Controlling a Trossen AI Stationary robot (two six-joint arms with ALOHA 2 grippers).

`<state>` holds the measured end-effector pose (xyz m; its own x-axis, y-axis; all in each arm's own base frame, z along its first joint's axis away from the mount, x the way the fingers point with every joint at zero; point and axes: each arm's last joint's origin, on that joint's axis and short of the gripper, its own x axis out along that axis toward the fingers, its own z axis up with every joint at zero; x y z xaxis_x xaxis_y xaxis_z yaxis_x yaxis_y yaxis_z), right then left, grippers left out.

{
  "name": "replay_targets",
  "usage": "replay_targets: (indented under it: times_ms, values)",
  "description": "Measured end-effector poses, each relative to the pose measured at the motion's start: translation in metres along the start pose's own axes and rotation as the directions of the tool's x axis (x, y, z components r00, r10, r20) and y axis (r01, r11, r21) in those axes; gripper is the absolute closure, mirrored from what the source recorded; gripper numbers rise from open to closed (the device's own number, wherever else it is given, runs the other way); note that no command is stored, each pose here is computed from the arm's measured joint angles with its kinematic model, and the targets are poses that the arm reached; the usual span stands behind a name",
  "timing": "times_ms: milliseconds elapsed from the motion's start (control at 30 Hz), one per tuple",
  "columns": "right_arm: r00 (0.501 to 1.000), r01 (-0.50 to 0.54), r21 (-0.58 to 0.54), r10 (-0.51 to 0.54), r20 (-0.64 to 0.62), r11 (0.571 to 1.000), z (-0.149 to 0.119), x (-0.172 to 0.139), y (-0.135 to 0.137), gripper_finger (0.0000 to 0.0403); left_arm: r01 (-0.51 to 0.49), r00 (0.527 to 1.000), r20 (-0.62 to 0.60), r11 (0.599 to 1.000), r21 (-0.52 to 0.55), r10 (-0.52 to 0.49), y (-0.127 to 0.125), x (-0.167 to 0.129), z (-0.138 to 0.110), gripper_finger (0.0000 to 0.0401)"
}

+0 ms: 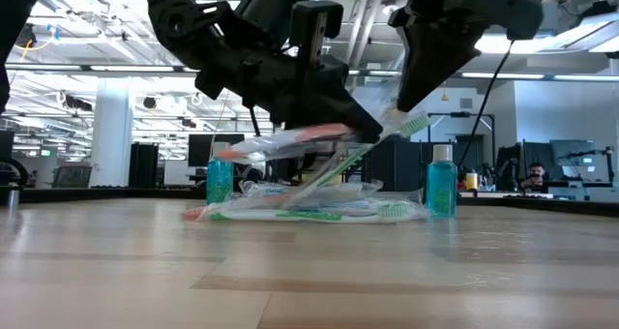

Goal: Pick & Place toothbrushing station
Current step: Put the orange toothbrush into the black wire organizer

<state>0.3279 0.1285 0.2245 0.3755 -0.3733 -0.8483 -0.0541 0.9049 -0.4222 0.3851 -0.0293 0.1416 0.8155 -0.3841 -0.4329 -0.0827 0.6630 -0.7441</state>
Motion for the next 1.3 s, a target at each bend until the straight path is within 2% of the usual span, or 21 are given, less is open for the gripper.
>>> replay_targets:
  times_ms: [433, 700, 900, 1100, 1300]
  values:
    - [1.0, -0.024, -0.025, 0.024, -0.012, 0.999, -0.002, -0.001, 0.003, 0.0275, 0.067, 0.996, -0.06, 0.997, 0.028, -0.065, -0.011, 0.003, -0.008, 0.0393]
    - [1.0, -0.023, -0.016, 0.023, -0.01, 1.0, -0.002, -0.002, 0.005, 0.0226, 0.083, 0.994, -0.07, 0.994, 0.066, -0.079, -0.015, 0.001, -0.008, 0.0393]
    - [0.999, -0.017, 0.013, 0.017, -0.028, 1.0, -0.005, -0.003, 0.005, 0.0213, 0.091, 0.996, -0.002, 0.984, 0.153, -0.092, -0.034, -0.015, 0.004, 0.0394]
    - [0.998, -0.004, 0.063, 0.008, -0.058, 0.998, -0.008, -0.003, 0.004, 0.0224, -0.038, 0.994, 0.111, 0.969, 0.244, 0.01, -0.05, -0.039, 0.014, 0.0394]
    - [0.998, -0.002, 0.068, 0.007, -0.061, 0.998, -0.008, -0.003, 0.004, 0.0238, -0.123, 0.972, 0.226, 0.957, 0.263, 0.062, -0.055, -0.071, 0.01, 0.0394]
